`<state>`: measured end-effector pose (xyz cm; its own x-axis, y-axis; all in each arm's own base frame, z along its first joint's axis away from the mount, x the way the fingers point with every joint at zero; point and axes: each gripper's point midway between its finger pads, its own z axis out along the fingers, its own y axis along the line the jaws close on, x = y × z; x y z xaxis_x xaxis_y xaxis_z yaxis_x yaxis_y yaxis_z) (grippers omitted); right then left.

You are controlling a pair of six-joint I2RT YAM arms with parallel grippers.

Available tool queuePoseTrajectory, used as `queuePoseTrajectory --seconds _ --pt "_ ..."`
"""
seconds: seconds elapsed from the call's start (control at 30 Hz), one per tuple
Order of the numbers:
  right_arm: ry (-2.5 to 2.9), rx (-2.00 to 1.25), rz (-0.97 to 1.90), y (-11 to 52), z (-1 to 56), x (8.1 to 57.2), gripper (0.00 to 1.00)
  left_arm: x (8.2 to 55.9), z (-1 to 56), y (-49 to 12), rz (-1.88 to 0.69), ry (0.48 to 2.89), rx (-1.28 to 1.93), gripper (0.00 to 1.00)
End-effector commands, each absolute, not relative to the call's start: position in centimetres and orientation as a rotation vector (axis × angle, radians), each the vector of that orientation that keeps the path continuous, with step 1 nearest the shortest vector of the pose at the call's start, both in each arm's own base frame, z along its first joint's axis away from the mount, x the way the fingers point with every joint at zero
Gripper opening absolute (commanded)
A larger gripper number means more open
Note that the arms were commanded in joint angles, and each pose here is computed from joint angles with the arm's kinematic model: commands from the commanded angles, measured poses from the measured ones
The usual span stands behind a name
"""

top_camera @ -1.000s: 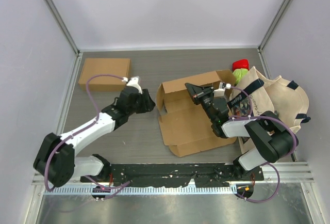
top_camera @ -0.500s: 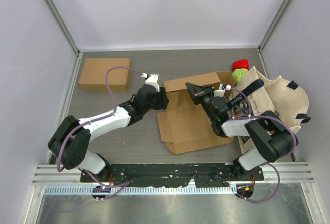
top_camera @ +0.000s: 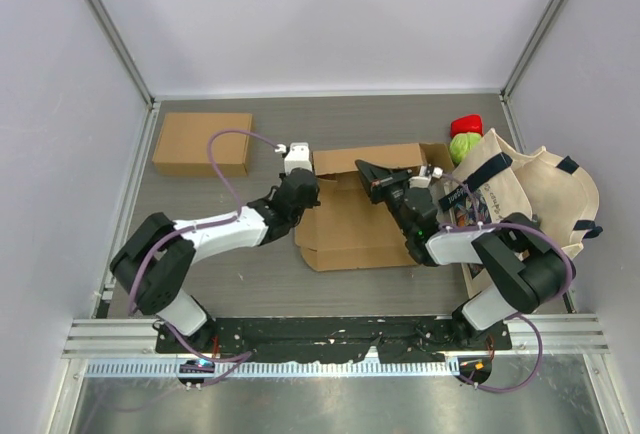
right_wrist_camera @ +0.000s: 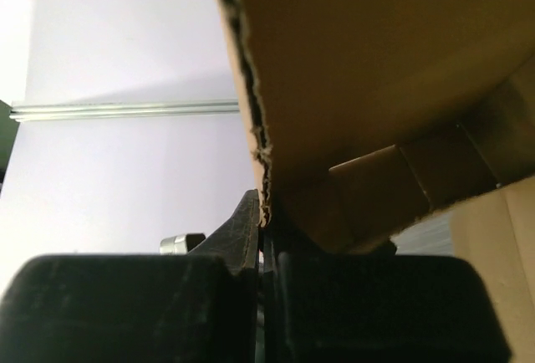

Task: Fold the paper box

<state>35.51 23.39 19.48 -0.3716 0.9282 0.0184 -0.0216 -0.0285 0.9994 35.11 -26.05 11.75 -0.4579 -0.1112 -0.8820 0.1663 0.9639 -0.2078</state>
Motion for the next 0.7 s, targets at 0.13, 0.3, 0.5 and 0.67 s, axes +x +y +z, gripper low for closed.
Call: queuePoseTrajectory --seconds 0.13,0.3,0.5,0.67 --pt "1.505 1.186 1.619 26.5 19.1 35.4 0.01 38.4 14.1 -21.8 -0.064 1.913 -0.376 0.00" --pt "1.487 1.176 1.600 26.2 20.4 36.4 0.01 36.6 14.2 -23.2 -0.240 1.904 -0.181 0.24" --pt "1.498 1.190 1.573 25.7 20.6 37.7 0.01 33.5 15.6 -22.8 -0.386 1.844 -0.058 0.49" --pt "1.515 1.201 1.575 25.5 20.6 38.6 0.01 32.4 16.1 -22.3 -0.438 1.795 -0.005 0.64"
